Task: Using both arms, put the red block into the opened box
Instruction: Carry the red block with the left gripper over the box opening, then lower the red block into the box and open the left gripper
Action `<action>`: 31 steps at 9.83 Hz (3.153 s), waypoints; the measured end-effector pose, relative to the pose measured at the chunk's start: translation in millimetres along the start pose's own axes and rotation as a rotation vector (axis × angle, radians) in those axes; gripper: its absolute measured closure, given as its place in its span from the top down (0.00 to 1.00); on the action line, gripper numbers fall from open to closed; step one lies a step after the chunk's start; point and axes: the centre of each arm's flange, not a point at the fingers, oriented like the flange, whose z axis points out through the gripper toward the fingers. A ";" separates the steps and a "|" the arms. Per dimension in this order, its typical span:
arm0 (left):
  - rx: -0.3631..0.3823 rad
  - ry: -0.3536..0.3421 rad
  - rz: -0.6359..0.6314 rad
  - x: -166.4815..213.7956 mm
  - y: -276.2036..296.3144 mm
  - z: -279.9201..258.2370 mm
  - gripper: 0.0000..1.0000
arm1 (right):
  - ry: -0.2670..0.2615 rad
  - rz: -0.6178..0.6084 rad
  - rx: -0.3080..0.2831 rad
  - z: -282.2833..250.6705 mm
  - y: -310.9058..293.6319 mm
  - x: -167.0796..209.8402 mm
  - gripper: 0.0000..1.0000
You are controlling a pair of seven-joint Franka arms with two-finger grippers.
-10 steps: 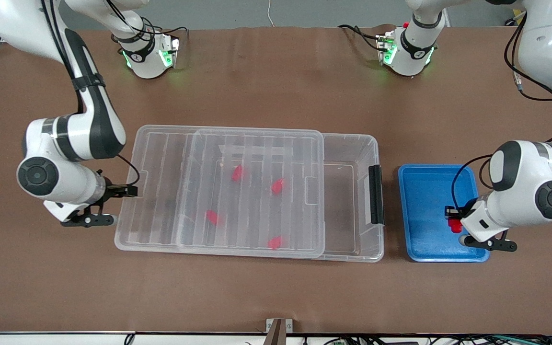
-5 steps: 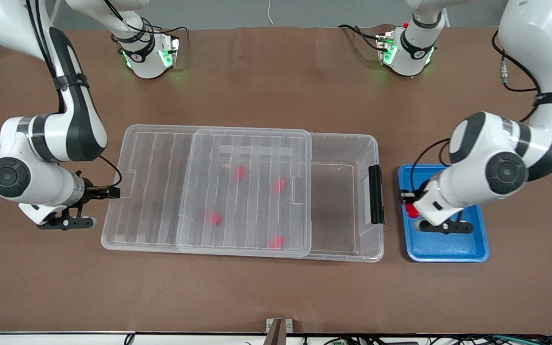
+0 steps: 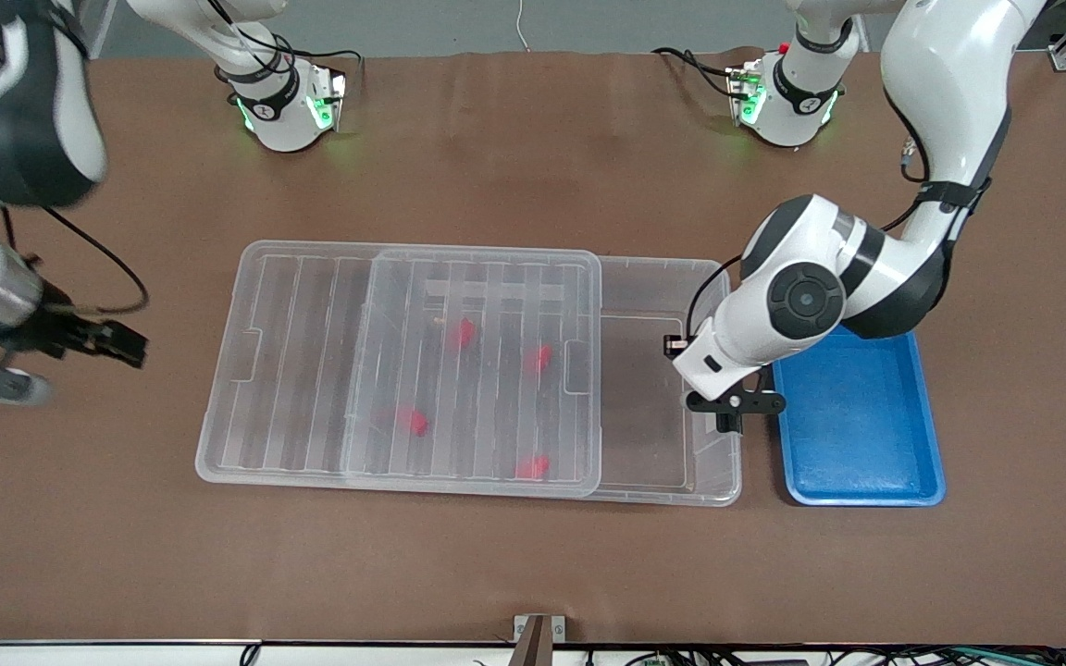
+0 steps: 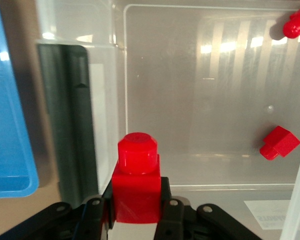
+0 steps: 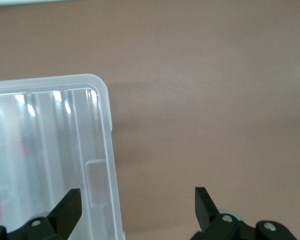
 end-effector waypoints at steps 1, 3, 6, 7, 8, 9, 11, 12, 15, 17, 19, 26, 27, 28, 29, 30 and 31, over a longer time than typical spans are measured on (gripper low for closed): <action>-0.010 0.003 0.004 -0.1 9.1 7.8 0.35 | -0.008 0.035 0.027 -28.0 19.4 -16.5 1.00; -0.017 0.014 0.002 -2.3 29.1 22.7 0.35 | -0.064 0.049 0.069 -53.8 57.1 -42.5 1.00; 0.023 0.012 0.012 7.2 23.6 55.6 0.35 | -0.092 -0.020 0.123 -51.7 135.6 -52.5 1.00; 0.017 0.011 0.014 11.9 22.4 70.6 0.35 | -0.095 -0.023 0.124 -49.8 136.5 -52.5 1.00; 0.004 0.009 0.016 15.5 23.5 87.2 0.35 | -0.097 -0.028 0.124 -48.9 133.7 -52.4 1.00; -0.012 0.005 0.020 17.8 26.5 103.8 0.35 | -0.098 -0.031 0.124 -48.8 130.6 -52.2 1.00; -0.033 -0.006 0.023 20.3 29.9 129.8 0.35 | -0.104 -0.019 0.123 -49.2 118.1 -52.2 1.00; -0.031 -0.010 0.030 20.7 30.5 139.7 0.35 | -0.111 -0.021 0.122 -49.1 111.3 -52.7 1.00; -0.029 -0.014 0.036 21.4 32.2 159.3 0.35 | -0.112 -0.021 0.122 -49.1 109.4 -52.9 1.00; -0.014 -0.011 0.041 20.5 35.3 172.0 0.35 | -0.112 -0.019 0.122 -49.1 110.7 -53.0 1.00; -0.007 0.002 0.051 21.4 37.2 170.3 0.48 | -0.113 -0.017 0.122 -49.0 111.4 -53.0 1.00; 0.026 0.133 0.061 24.9 41.5 62.9 1.00 | -0.113 -0.012 0.122 -48.9 114.1 -53.1 1.00; 0.029 0.152 0.068 19.9 46.2 43.9 1.00 | -0.113 -0.012 0.122 -48.9 114.2 -53.1 1.00; 0.042 0.167 0.067 15.7 46.4 21.9 1.00 | -0.116 -0.012 0.122 -48.7 114.3 -53.4 1.00; 0.062 0.183 0.060 12.6 40.7 -8.0 1.00 | -0.119 -0.012 0.123 -48.2 114.5 -53.8 1.00; 0.087 0.201 0.065 9.7 29.6 -44.7 1.00 | -0.120 -0.012 0.123 -48.0 114.2 -53.8 1.00; 0.111 0.221 0.078 6.9 13.0 -81.8 1.00 | -0.122 -0.017 0.123 -46.9 112.9 -53.7 0.97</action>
